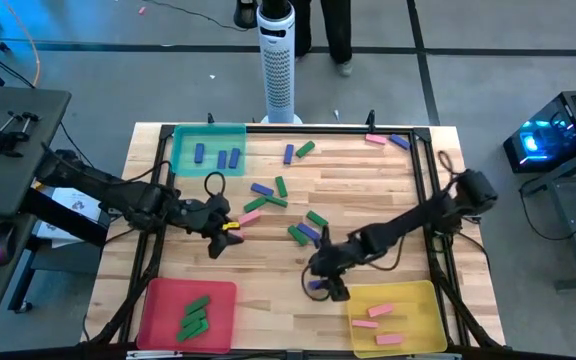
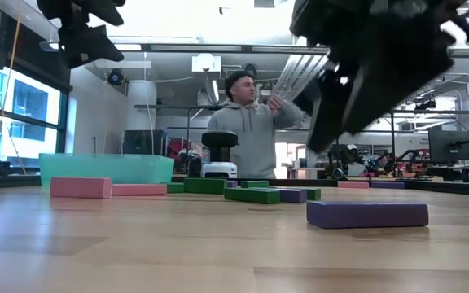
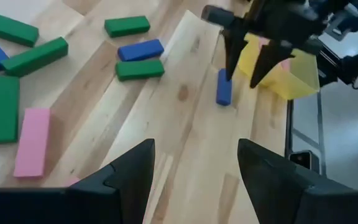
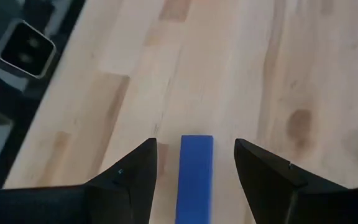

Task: Sort blocks
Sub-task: Put the blue block into the blue bin

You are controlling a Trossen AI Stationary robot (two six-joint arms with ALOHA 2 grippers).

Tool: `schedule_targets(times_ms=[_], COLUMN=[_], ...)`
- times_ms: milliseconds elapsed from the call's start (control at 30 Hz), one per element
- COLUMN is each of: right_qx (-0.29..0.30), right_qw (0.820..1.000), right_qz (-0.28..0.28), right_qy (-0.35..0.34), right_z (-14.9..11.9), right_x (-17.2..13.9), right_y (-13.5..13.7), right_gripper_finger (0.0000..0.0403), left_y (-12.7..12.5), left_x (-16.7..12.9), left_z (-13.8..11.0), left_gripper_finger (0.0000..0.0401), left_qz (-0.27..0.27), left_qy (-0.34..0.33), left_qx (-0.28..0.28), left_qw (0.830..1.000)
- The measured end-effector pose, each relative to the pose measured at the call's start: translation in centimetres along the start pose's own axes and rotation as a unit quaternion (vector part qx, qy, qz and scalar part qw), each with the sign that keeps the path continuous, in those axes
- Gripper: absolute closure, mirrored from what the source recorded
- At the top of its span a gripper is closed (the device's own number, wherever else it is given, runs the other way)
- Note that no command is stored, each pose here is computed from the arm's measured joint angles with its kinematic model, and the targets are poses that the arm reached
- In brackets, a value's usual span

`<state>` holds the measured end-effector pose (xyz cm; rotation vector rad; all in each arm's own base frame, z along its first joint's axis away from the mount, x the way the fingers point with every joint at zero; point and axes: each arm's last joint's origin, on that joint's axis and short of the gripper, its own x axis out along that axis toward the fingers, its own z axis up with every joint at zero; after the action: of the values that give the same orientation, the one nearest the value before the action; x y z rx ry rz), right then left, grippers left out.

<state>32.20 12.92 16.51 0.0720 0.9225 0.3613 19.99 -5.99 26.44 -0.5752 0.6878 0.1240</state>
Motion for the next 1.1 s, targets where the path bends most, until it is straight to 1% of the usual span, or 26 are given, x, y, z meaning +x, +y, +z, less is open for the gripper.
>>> schedule_targets(times_ms=[133, 233, 367, 467, 567, 700, 733, 767, 800, 833, 867, 933, 1000, 1100], right_qx=[-0.003, -0.003, -0.004, -0.015, -0.020, 0.037, 0.056, 0.077, 0.093, 0.112, 0.130, 0.163, 0.179, 0.174], right_qw=[0.999, 0.999, 0.995, 0.992, 0.989, 0.988, 0.988, 0.987, 0.985, 0.980, 0.974, 0.959, 0.941, 0.909], right_qz=[-0.006, -0.011, -0.061, -0.092, -0.110, -0.121, -0.124, -0.125, -0.138, -0.162, -0.184, -0.218, -0.235, -0.254], right_qy=[0.031, 0.049, 0.072, 0.085, 0.092, 0.085, 0.079, 0.068, 0.054, 0.039, 0.010, -0.083, -0.165, -0.279], right_z=[-0.7, -1.3, -2.1, -2.6, -2.9, -2.7, -2.6, -2.3, -1.9, -1.7, -1.1, 1.1, 2.9, 5.2], right_x=[2.2, 3.2, 3.8, 4.2, 4.4, 4.1, 3.8, 3.5, 3.0, 2.4, 1.6, -1.0, -3.8, -7.6], right_y=[0.0, 0.0, 0.0, 0.3, 0.4, -0.2, -0.4, -0.7, -0.9, -1.4, -1.7, -2.0, -2.1, -2.8], right_gripper_finger=[0.0209, 0.0210, 0.0210, 0.0215, 0.0248, 0.0336, 0.0351, 0.0352, 0.0352, 0.0352, 0.0352, 0.0352, 0.0352, 0.0352], left_y=[0.0, 0.0, 0.0, 0.0, 0.1, 0.3, 0.3, 0.4, 0.4, 0.3, 0.2, 0.0, -0.2, -0.2], left_x=[0.0, 0.0, 0.0, 0.0, 0.0, 0.0, 0.1, 0.1, 0.1, 0.1, 0.1, 0.1, 0.1, 0.0], left_z=[0.0, 0.0, 0.0, 0.0, 0.1, 0.2, 0.3, 0.4, 0.4, 0.6, 0.8, 1.2, 1.7, 2.9], left_gripper_finger=[0.0186, 0.0186, 0.0186, 0.0186, 0.0186, 0.0186, 0.0186, 0.0186, 0.0186, 0.0186, 0.0186, 0.0186, 0.0186, 0.0186], left_qz=[-0.002, -0.002, -0.002, 0.000, 0.004, 0.009, 0.008, 0.004, -0.002, -0.010, -0.019, -0.038, -0.057, -0.074], left_qy=[0.002, 0.002, 0.002, 0.001, -0.003, -0.007, -0.006, -0.004, -0.002, -0.005, -0.010, -0.023, -0.044, -0.091], left_qx=[0.001, 0.002, 0.011, 0.021, 0.028, 0.025, 0.025, 0.026, 0.030, 0.035, 0.042, 0.061, 0.083, 0.108], left_qw=[1.000, 1.000, 1.000, 1.000, 1.000, 1.000, 1.000, 1.000, 1.000, 0.999, 0.999, 0.997, 0.994, 0.987])
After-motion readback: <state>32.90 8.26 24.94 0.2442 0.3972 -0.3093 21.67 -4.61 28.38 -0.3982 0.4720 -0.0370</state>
